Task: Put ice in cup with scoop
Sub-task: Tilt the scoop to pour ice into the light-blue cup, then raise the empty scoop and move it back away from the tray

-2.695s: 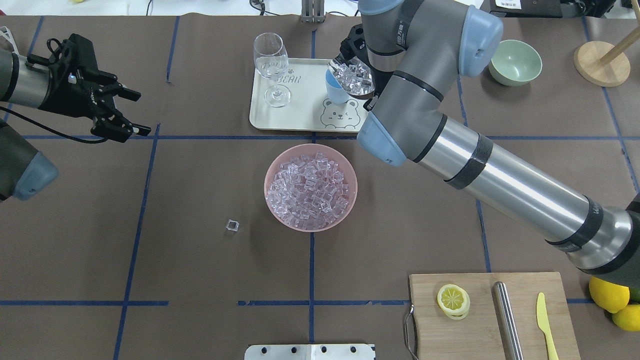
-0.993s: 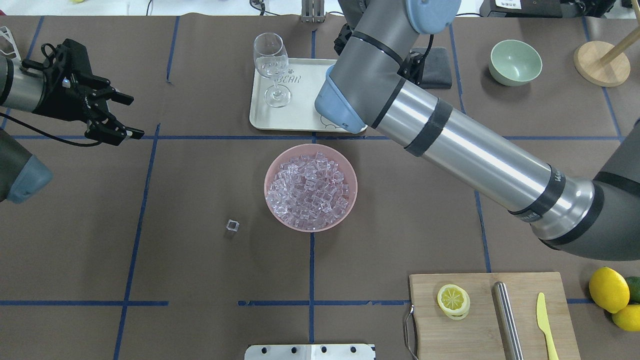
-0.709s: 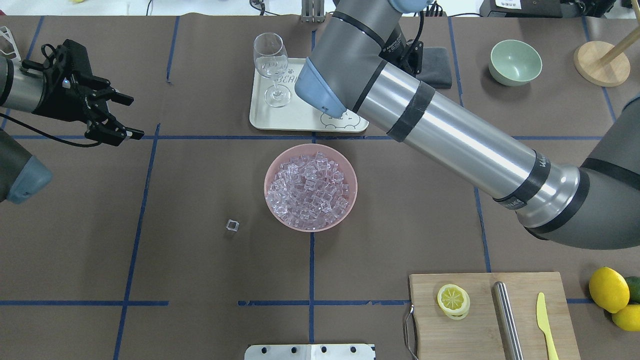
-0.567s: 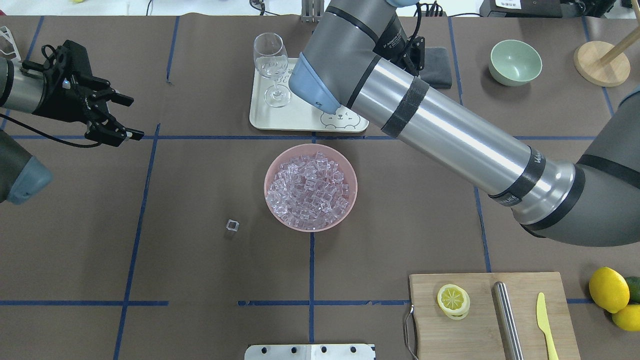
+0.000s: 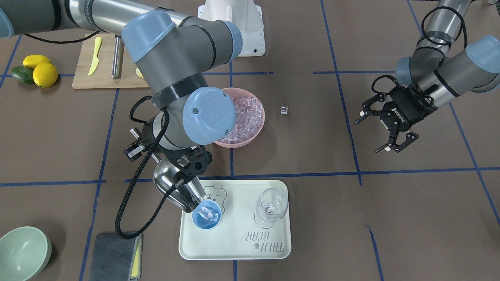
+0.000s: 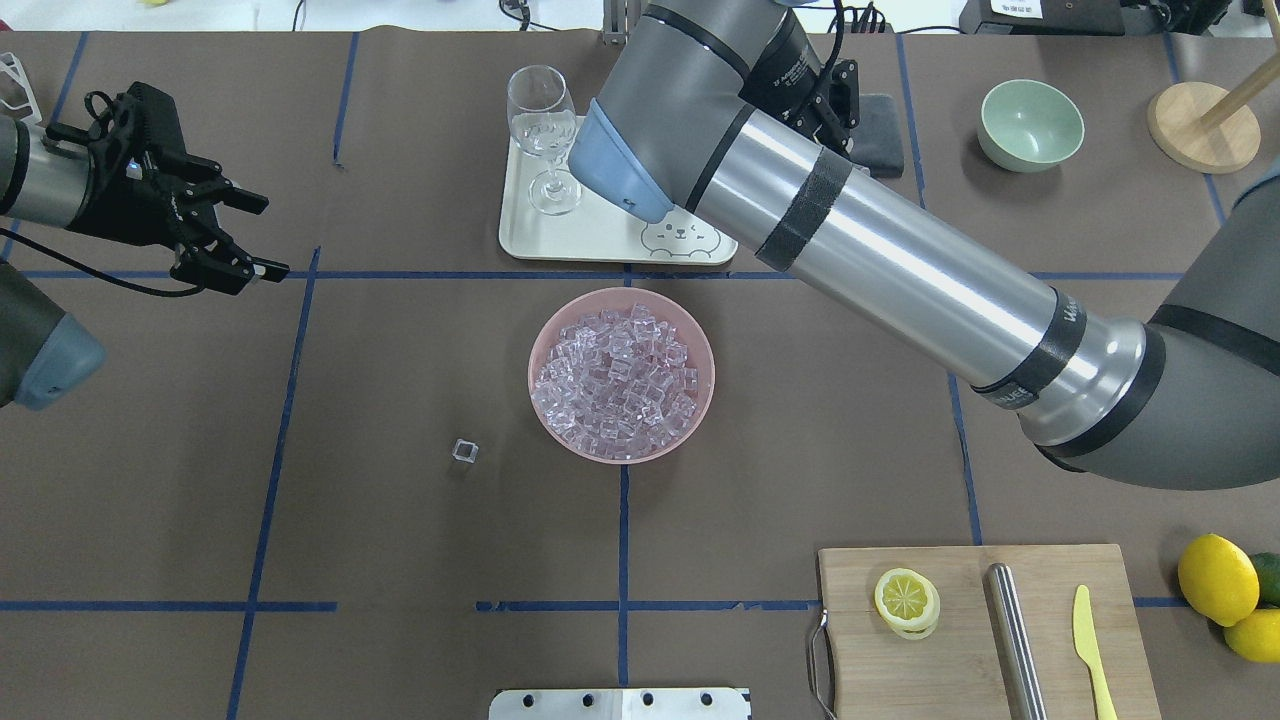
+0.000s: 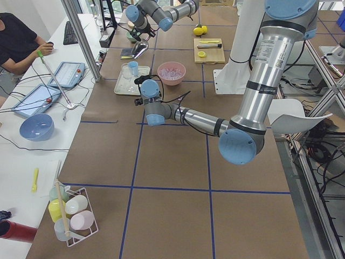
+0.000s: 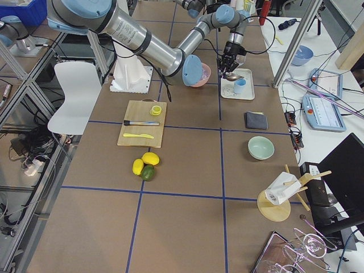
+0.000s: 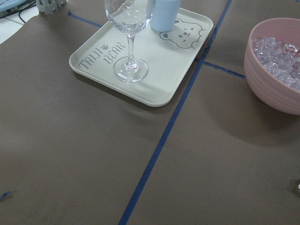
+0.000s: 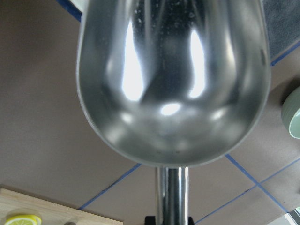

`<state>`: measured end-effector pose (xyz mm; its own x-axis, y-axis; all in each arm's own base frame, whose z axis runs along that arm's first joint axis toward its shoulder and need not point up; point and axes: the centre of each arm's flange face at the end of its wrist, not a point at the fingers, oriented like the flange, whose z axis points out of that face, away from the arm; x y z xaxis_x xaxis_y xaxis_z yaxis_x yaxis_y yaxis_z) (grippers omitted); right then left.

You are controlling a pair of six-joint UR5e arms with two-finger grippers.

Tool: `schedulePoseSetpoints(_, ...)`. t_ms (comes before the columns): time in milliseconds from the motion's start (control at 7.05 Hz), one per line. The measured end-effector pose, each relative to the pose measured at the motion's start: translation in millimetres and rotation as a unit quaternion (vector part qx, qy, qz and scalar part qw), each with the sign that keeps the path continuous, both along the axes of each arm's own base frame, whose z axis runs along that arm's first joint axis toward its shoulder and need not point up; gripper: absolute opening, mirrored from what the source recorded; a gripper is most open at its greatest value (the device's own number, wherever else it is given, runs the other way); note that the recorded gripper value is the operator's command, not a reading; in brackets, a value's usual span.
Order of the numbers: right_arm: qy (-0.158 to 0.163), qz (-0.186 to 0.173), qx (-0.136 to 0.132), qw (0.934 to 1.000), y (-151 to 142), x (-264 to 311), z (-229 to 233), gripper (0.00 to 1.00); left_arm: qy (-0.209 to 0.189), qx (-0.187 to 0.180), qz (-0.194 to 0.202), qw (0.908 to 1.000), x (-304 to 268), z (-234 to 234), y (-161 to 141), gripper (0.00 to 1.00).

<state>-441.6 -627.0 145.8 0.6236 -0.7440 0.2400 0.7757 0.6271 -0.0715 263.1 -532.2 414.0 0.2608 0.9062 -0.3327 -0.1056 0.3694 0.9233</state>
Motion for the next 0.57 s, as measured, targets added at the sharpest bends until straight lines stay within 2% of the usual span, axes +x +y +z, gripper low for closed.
schedulePoseSetpoints(284,-0.001,-0.006,0.004,1.0,2,4,-3,0.0,0.0,-0.001,0.0,1.0,0,-1,0,1.0)
schedulePoseSetpoints(567,-0.025,0.004,0.028,0.9993,19,30,11,0.0,0.0,-0.006,-0.005,1.0,-5,2,1,1.0)
